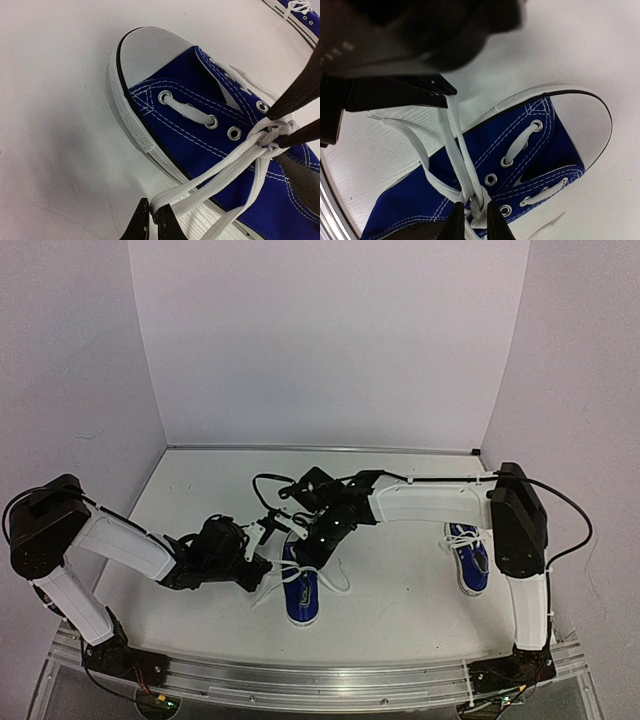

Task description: Tie the shoes

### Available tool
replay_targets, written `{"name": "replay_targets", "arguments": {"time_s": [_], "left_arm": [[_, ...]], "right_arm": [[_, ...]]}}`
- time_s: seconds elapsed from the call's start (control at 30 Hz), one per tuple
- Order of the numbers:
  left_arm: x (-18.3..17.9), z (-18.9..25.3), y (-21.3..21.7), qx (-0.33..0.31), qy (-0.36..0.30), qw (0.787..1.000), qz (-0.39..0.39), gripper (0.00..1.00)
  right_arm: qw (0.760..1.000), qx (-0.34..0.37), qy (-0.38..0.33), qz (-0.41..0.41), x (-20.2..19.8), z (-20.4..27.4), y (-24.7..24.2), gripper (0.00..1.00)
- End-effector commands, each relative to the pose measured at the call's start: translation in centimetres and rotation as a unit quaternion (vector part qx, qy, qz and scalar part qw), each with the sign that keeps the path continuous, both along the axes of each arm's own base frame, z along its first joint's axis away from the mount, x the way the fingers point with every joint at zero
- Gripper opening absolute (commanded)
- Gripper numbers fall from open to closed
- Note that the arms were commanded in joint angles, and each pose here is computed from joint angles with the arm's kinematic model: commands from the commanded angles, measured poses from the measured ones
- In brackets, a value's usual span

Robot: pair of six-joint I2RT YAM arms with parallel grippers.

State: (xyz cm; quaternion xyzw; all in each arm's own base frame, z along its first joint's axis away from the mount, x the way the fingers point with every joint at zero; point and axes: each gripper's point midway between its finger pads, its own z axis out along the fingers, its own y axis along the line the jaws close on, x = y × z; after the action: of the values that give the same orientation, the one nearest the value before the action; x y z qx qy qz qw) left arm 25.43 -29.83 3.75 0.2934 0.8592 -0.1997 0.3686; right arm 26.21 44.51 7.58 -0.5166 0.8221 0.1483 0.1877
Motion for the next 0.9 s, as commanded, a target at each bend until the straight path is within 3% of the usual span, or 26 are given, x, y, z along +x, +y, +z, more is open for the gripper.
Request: {"name": "replay_targets", "arguments": {"time_s": [0.0, 0.1, 0.63, 0.87], "left_arm": [[0.8, 2.2, -1.4, -0.026, -0.021, 0.999, -0.007, 0.07], [0.8, 2.2, -1.4, -0.025, -0.02, 0.999, -0.007, 0.07], [1.0, 2.3, -1.6, -0.025, -0.021, 0.999, -0.007, 0.06], [1.0, 2.2, -1.7, -0.025, -0.021, 0.999, -0.01, 0.06]], "right_arm": [[0.999, -0.025, -0.022, 0.002, 0.5, 0.1, -0.4, 0.06], [0.999, -0.023, -0.026, 0.004, 0.4, 0.7, -0.6, 0.0], [0.997, 0.015, -0.069, -0.038, 0.9, 3.7, -2.4, 0.0], [0.997, 0.045, -0.042, -0.038, 0.6, 4.3, -2.3, 0.0]]}}
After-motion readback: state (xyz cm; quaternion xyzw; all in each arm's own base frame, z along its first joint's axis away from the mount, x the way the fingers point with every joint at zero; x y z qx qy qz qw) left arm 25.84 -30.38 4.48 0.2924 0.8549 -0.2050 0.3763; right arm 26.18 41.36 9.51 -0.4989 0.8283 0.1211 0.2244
